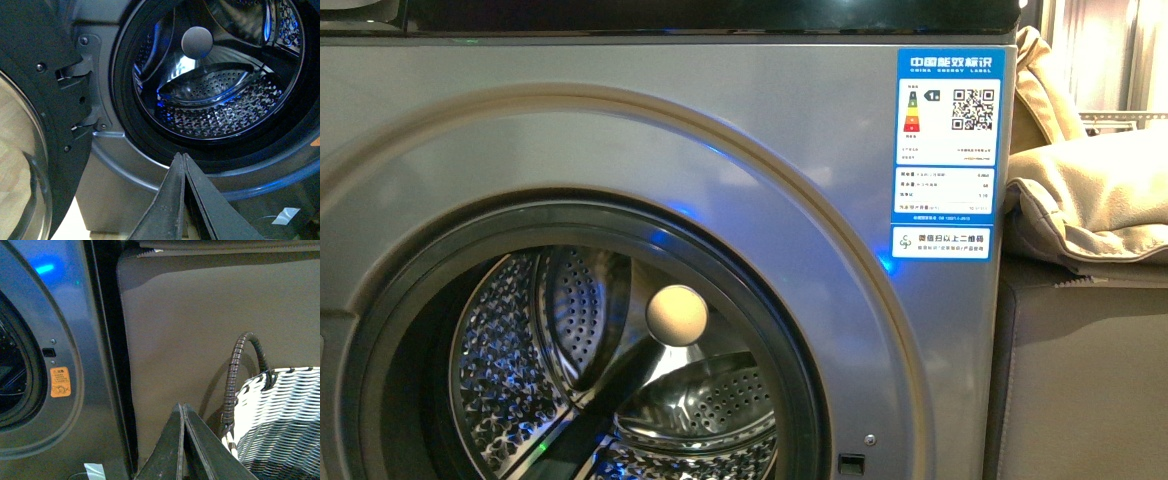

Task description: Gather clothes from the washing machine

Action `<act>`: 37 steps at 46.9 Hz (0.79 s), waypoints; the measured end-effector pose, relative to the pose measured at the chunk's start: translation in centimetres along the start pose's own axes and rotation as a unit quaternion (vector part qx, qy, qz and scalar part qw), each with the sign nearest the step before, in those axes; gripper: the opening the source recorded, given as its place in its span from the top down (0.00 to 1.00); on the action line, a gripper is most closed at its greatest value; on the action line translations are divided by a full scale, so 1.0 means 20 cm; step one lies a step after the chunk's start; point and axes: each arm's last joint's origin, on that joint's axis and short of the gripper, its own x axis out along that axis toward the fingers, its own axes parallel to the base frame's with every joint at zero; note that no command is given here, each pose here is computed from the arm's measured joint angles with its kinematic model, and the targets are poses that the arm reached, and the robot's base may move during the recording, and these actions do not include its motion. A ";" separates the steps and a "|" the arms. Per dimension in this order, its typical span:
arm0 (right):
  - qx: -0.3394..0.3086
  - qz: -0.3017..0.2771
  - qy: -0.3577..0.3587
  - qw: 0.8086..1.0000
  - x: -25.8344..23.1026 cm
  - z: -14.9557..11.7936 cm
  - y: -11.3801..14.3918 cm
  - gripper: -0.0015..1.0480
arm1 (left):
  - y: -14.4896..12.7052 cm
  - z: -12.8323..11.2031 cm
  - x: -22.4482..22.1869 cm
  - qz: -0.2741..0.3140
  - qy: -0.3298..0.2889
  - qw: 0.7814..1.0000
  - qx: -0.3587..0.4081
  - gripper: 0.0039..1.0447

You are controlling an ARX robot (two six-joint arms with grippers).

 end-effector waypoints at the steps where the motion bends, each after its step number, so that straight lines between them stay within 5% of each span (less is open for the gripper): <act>1: 0.000 0.000 0.000 1.000 0.00 0.00 0.00 0.98 | 0.00 0.00 0.00 0.001 0.000 1.000 0.000 0.97; 29: 0.000 0.001 0.000 1.000 0.00 0.00 0.00 0.98 | 0.00 -0.03 -0.01 0.000 -0.006 1.000 0.000 0.97; 32: -0.001 0.001 0.000 1.000 0.00 0.00 0.00 0.97 | 0.00 -0.03 -0.01 0.000 -0.006 1.000 0.000 0.84; 37: -0.001 0.001 0.000 1.000 0.00 0.00 0.00 0.81 | 0.00 -0.03 -0.01 0.000 -0.006 1.000 0.000 0.65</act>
